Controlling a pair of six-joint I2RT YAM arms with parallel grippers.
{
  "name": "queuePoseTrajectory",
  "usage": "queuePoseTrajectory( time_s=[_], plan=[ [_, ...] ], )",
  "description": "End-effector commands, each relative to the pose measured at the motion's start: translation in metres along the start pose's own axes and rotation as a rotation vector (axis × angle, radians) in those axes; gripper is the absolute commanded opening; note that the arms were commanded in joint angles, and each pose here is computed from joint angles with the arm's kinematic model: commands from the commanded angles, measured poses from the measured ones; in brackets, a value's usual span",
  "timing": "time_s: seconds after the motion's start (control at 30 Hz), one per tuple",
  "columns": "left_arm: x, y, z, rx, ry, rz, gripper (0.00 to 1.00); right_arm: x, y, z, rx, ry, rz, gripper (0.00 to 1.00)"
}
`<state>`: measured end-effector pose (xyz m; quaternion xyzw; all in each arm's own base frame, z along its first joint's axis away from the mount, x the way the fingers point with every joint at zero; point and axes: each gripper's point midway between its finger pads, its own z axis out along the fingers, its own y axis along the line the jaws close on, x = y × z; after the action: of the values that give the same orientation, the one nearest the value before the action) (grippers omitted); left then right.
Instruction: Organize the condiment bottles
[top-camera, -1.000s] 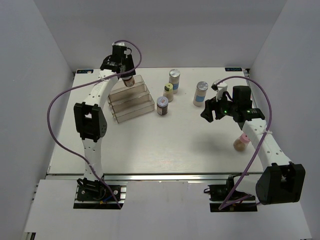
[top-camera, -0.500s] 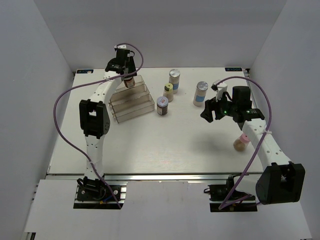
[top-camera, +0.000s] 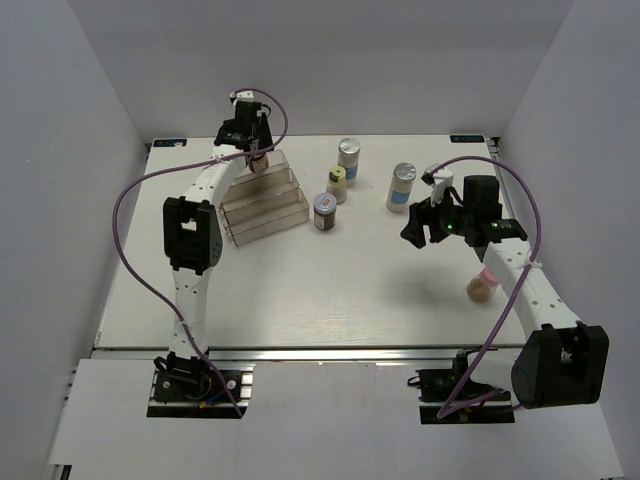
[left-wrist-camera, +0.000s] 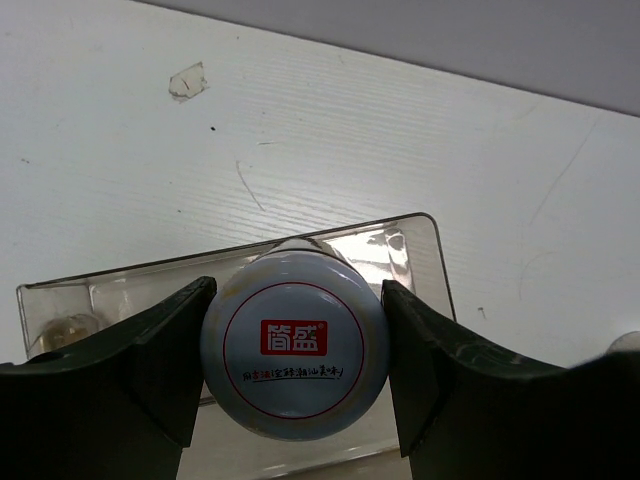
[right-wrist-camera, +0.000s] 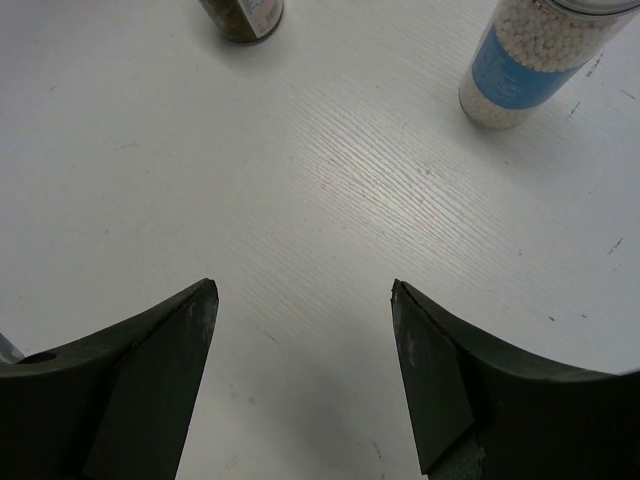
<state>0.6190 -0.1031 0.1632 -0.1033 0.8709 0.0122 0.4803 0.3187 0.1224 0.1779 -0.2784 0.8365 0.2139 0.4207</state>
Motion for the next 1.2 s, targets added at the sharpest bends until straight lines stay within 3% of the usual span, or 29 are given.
queuePoseTrajectory(
  time_s=[0.0, 0.23, 0.27, 0.37, 0.4, 0.53, 0.67, 0.83, 0.9, 0.93, 1.0, 1.03, 1.1, 1.13, 1.17],
  plan=[
    [-0.028, 0.000, -0.003, -0.001, -0.087, -0.011, 0.00, -0.009, -0.001, 0.001, 0.004, -0.031, -0.016, 0.76],
    [-0.016, 0.000, 0.003, 0.005, -0.055, 0.010, 0.03, -0.010, -0.001, 0.001, 0.005, -0.033, -0.019, 0.76],
    [-0.014, -0.002, 0.003, 0.011, -0.050, 0.009, 0.18, -0.011, -0.001, 0.001, 0.003, -0.034, -0.020, 0.76],
    [-0.011, -0.001, 0.003, 0.013, -0.039, 0.012, 0.47, -0.012, -0.001, 0.002, -0.001, -0.035, -0.022, 0.78],
    [-0.010, -0.002, 0.002, 0.014, -0.033, 0.015, 0.69, -0.012, -0.001, 0.002, -0.002, -0.036, -0.023, 0.79],
    [-0.011, -0.003, -0.002, 0.027, -0.027, 0.016, 0.96, -0.013, 0.000, 0.002, -0.011, -0.037, -0.027, 0.82],
    [-0.019, -0.003, -0.011, 0.038, -0.038, 0.014, 0.98, -0.013, 0.001, 0.001, -0.014, -0.041, -0.033, 0.83],
    [-0.049, -0.005, -0.057, 0.068, -0.078, -0.055, 0.94, -0.016, 0.001, 0.000, -0.013, -0.049, -0.044, 0.83],
    [-0.050, -0.027, -0.083, 0.154, -0.080, -0.042, 0.67, -0.017, 0.001, 0.000, -0.011, -0.054, -0.047, 0.78],
    [-0.054, -0.032, -0.104, 0.183, -0.089, -0.024, 0.35, -0.017, 0.002, 0.000, -0.014, -0.055, -0.047, 0.75],
    [-0.043, -0.054, -0.131, 0.250, -0.058, 0.024, 0.22, -0.015, 0.003, 0.000, -0.020, -0.050, -0.045, 0.64],
    [-0.044, -0.059, -0.147, 0.272, -0.058, 0.048, 0.21, -0.014, 0.003, 0.001, -0.024, -0.049, -0.043, 0.59],
    [-0.023, -0.077, -0.169, 0.328, 0.009, 0.094, 0.41, -0.015, 0.003, 0.001, -0.025, -0.052, -0.040, 0.55],
    [-0.014, -0.081, -0.181, 0.350, 0.034, 0.103, 0.54, -0.015, 0.003, 0.001, -0.023, -0.051, -0.038, 0.55],
    [0.001, -0.086, -0.190, 0.379, 0.083, 0.119, 0.74, -0.016, 0.002, 0.002, -0.023, -0.054, -0.038, 0.57]
  ],
)
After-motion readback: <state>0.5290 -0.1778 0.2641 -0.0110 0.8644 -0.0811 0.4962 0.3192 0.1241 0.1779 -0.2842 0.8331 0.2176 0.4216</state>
